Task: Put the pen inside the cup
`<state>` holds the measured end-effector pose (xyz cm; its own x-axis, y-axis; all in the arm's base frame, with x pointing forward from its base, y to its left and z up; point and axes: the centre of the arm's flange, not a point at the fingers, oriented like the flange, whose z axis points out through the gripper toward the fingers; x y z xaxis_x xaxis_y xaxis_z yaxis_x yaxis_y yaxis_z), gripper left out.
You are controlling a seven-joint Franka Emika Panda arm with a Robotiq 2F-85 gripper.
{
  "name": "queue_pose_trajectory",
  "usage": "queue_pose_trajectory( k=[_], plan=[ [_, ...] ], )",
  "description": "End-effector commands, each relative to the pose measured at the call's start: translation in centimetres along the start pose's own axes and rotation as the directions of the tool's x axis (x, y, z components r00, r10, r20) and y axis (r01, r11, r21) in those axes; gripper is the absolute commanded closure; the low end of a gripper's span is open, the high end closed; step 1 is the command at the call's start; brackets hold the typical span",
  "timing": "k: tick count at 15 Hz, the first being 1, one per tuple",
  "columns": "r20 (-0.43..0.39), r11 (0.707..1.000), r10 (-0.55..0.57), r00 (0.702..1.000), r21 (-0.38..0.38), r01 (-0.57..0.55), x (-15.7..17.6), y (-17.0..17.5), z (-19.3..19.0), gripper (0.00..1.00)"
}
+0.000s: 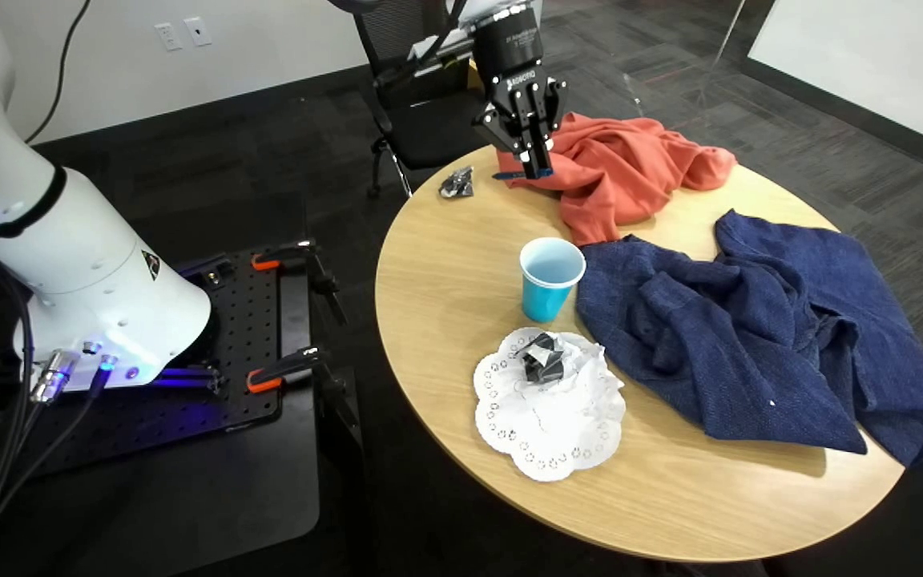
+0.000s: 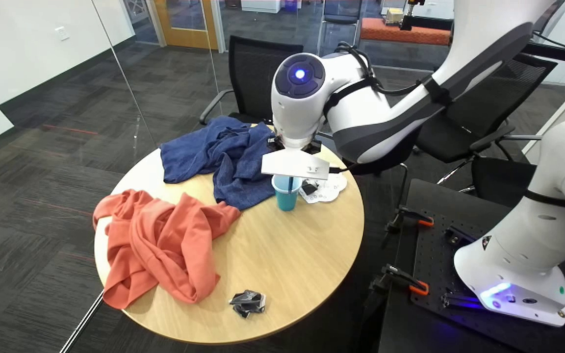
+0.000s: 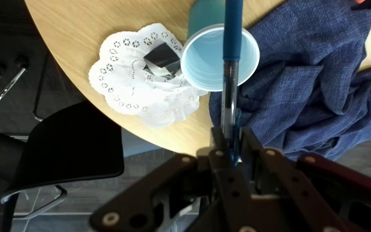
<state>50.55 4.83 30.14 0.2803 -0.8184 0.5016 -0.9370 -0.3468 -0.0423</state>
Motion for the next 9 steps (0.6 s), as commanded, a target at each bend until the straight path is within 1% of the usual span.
queue_pose_trajectory(
  k=[1,5,7,9],
  plan=[
    [-0.103,0.998,0.034,0.994,-0.052,-0.040,0.0,-0.2,-0.2,0.96],
    [-0.192,0.994,0.051,0.980,-0.086,-0.068,0.1,-0.2,0.4,0.96],
    [-0.236,0.993,0.057,0.970,-0.083,-0.078,0.2,-0.3,0.9,0.96],
    [-0.290,0.995,0.061,0.955,-0.058,-0.081,0.1,-0.6,1.3,0.96]
  ],
)
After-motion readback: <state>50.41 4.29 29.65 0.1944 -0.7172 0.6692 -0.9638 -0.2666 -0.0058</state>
